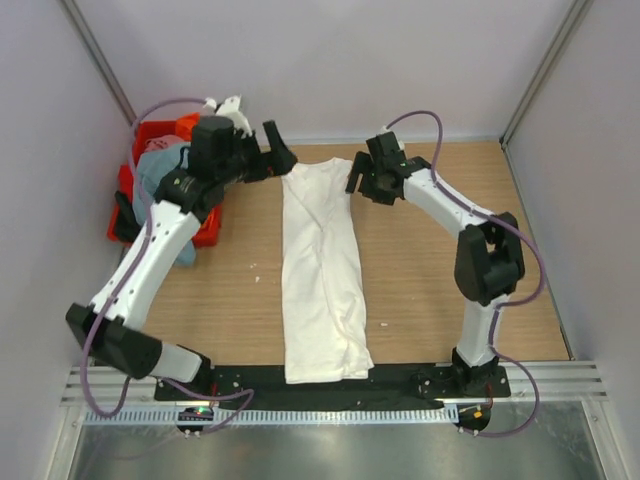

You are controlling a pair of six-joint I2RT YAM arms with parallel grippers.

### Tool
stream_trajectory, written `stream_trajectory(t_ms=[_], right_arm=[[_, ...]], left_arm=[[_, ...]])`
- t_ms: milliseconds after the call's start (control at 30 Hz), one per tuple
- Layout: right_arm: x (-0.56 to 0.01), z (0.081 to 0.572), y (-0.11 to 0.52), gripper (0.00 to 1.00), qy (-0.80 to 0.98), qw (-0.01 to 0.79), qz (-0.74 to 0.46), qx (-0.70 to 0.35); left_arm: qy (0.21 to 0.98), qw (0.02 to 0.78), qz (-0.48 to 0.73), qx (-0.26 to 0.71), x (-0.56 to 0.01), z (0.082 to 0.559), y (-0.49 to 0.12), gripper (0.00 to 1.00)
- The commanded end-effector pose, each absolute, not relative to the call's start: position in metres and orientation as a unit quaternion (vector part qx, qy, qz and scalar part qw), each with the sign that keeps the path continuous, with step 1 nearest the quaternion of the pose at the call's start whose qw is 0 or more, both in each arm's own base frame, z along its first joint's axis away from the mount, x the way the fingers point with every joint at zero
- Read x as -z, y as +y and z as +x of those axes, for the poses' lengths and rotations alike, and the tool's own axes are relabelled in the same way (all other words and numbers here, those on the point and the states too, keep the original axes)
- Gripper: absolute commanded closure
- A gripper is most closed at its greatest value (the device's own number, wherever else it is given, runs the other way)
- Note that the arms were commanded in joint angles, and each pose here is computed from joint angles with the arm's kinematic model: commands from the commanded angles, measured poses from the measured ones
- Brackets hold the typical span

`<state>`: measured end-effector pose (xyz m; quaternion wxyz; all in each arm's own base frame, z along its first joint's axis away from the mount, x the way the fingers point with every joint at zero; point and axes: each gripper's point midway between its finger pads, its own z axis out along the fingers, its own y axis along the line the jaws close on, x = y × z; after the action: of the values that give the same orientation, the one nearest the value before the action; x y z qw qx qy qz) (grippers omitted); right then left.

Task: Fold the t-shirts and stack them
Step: Fold the tshirt

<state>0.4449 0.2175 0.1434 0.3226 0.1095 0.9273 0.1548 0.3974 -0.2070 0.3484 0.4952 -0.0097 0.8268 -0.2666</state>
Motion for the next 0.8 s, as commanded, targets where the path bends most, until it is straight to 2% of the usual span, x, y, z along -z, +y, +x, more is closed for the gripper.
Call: stream_trajectory(t_ms=[0, 33, 67, 100, 133, 333, 367, 400, 500, 767], right_arm=[[-0.147, 0.473, 0.248, 0.20, 0.923, 0.334, 0.040, -0.187], [-0.137, 0.478, 0.250, 0.21, 0.926, 0.327, 0.041, -0.183], [-0.140, 0.487, 0.255, 0.21, 0.924, 0.331, 0.041, -0.188], [-0.117, 0.492, 0.258, 0.22, 0.930, 0.314, 0.042, -0.184], [-0.112, 0.497, 0.260, 0.23, 0.931, 0.311, 0.043, -0.185], [-0.077, 0.532, 0.274, 0.32, 0.935, 0.301, 0.061, -0.175], [-0.074, 0.535, 0.272, 0.35, 0.936, 0.301, 0.066, -0.168], [-0.069, 0.539, 0.264, 0.44, 0.937, 0.308, 0.080, -0.144], [-0.056, 0.550, 0.253, 0.62, 0.935, 0.317, 0.104, -0.118], [-0.033, 0.584, 0.220, 0.64, 0.919, 0.352, 0.175, -0.036]], left_arm=[[0.893, 0.393, -0.017, 0.218, -0.253, 0.344, -0.191, 0.01], [0.906, 0.366, -0.004, 0.211, -0.227, 0.323, -0.192, 0.02], [0.903, 0.374, 0.001, 0.212, -0.233, 0.306, -0.187, 0.02], [0.906, 0.368, 0.005, 0.211, -0.227, 0.295, -0.186, 0.02], [0.915, 0.349, 0.009, 0.204, -0.208, 0.280, -0.186, 0.02], [0.926, 0.321, 0.001, 0.199, -0.181, 0.232, -0.168, 0.05], [0.925, 0.322, 0.000, 0.201, -0.182, 0.227, -0.165, 0.05], [0.927, 0.317, 0.000, 0.198, -0.179, 0.223, -0.163, 0.06], [0.928, 0.325, -0.007, 0.185, -0.181, 0.217, -0.153, 0.06], [0.933, 0.315, -0.014, 0.172, -0.176, 0.203, -0.142, 0.07]])
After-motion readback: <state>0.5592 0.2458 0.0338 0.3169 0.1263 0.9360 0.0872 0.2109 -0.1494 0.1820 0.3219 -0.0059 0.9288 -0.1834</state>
